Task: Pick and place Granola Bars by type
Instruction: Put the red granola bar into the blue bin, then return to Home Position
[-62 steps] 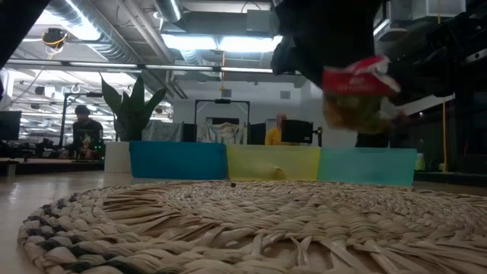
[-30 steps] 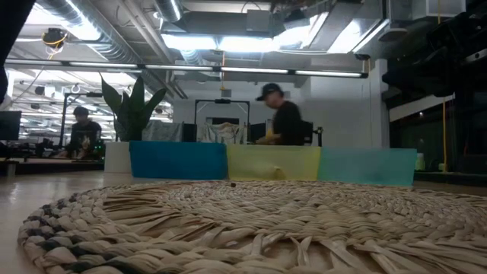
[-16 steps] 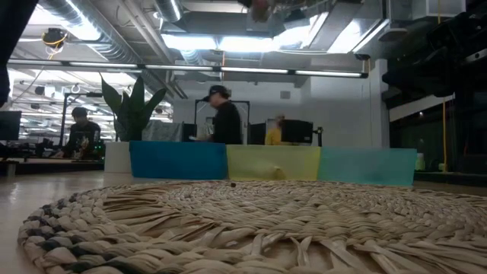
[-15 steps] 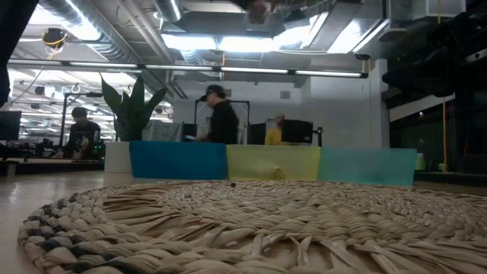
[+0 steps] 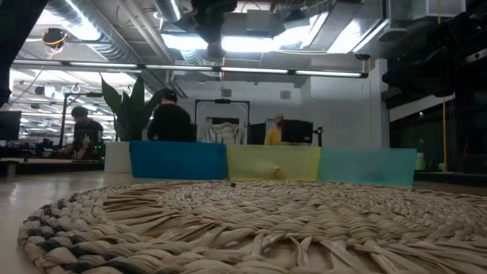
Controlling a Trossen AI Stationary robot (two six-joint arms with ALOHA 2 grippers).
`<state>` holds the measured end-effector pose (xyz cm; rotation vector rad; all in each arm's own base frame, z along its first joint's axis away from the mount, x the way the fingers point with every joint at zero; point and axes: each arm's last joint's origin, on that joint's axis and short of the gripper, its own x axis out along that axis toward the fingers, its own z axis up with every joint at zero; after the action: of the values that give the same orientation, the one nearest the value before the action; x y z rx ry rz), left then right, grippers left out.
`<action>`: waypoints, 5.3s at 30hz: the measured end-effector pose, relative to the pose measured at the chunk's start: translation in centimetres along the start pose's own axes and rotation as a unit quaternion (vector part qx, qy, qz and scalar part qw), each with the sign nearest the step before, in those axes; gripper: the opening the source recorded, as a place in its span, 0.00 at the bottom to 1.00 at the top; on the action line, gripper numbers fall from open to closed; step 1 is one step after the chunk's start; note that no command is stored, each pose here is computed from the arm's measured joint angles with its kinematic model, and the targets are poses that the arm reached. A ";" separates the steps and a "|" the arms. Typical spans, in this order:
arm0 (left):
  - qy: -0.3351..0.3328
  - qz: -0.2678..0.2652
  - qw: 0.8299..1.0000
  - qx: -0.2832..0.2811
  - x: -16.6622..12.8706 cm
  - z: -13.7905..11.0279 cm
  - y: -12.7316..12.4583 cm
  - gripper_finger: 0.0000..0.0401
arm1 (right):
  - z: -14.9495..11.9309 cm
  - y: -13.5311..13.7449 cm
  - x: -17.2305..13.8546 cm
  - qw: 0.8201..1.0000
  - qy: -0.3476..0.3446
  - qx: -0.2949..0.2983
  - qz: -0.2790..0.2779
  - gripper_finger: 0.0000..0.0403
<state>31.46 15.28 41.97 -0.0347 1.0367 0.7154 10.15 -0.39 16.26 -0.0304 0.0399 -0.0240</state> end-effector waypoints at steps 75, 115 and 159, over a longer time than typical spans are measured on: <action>0.221 -0.061 0.973 0.001 17.4 -14.2 -3.7 0.20 | 0.0 0.0 0.0 1.000 0.000 0.000 0.000 0.12; -0.179 -0.240 0.951 -0.077 -3.7 -13.4 -2.4 0.35 | 0.0 0.0 0.0 1.000 0.000 0.000 0.000 0.12; -0.518 -0.335 0.781 -0.098 4.5 -34.7 -6.6 0.18 | 0.0 0.0 0.0 1.000 0.001 0.000 0.000 0.12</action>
<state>9.70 0.39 18.02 -0.1631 -0.1568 0.0928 10.18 -0.39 16.25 -0.0303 0.0424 -0.0239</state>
